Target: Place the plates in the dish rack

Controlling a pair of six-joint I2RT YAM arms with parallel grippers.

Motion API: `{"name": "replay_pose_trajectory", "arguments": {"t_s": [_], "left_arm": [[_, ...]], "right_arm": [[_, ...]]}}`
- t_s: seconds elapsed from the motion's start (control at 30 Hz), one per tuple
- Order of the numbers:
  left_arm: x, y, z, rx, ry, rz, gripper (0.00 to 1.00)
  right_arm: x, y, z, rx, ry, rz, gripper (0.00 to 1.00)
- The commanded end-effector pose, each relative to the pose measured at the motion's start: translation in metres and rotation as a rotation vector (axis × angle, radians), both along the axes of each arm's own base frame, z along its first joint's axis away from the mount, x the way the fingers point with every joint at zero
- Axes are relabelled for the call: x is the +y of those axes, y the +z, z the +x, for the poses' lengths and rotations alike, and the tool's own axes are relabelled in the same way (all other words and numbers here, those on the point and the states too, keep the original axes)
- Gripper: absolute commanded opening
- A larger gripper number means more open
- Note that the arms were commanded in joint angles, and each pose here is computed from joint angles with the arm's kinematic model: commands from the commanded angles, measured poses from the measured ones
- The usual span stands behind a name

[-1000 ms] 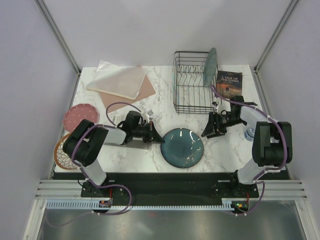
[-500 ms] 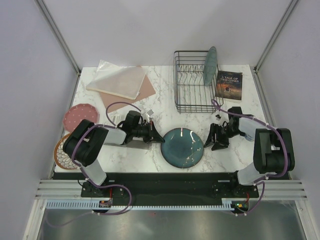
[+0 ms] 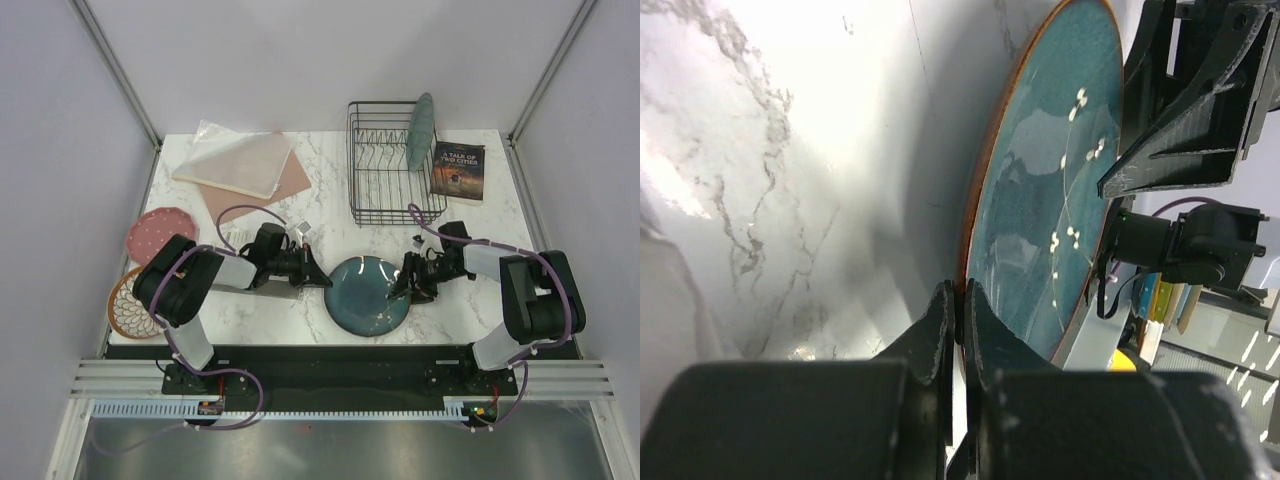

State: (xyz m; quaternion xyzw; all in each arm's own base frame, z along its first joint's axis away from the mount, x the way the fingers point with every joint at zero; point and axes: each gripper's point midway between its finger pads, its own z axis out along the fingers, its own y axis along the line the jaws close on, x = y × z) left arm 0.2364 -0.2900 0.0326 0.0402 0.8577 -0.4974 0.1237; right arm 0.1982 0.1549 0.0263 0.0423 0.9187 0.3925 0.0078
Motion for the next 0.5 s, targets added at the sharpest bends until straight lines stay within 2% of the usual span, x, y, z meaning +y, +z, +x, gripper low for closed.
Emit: {"name": "replay_pose_trajectory", "arguments": {"t_s": [0.0,0.1,0.13,0.3,0.4,0.47], "left_arm": [[-0.015,0.022,0.004,-0.049,-0.044,-0.075,0.02],[-0.017,0.018,0.000,-0.035,-0.052,-0.069,0.02],[-0.018,0.016,-0.002,-0.024,-0.051,-0.066,0.02],[-0.016,0.010,0.003,-0.011,-0.026,-0.037,0.07],[-0.015,0.005,0.004,0.004,-0.013,-0.020,0.08],[-0.016,0.008,0.008,-0.002,-0.011,-0.017,0.14]], "right_arm": [[0.012,0.010,0.005,-0.036,-0.004,0.105,0.56],[0.021,0.017,0.010,-0.037,-0.037,0.182,0.49],[0.025,0.023,0.015,-0.072,-0.039,0.220,0.38],[0.026,0.036,0.018,-0.125,-0.027,0.245,0.12],[0.027,0.042,0.021,-0.146,-0.020,0.253,0.04],[0.025,0.048,0.022,-0.174,-0.007,0.238,0.00]]}}
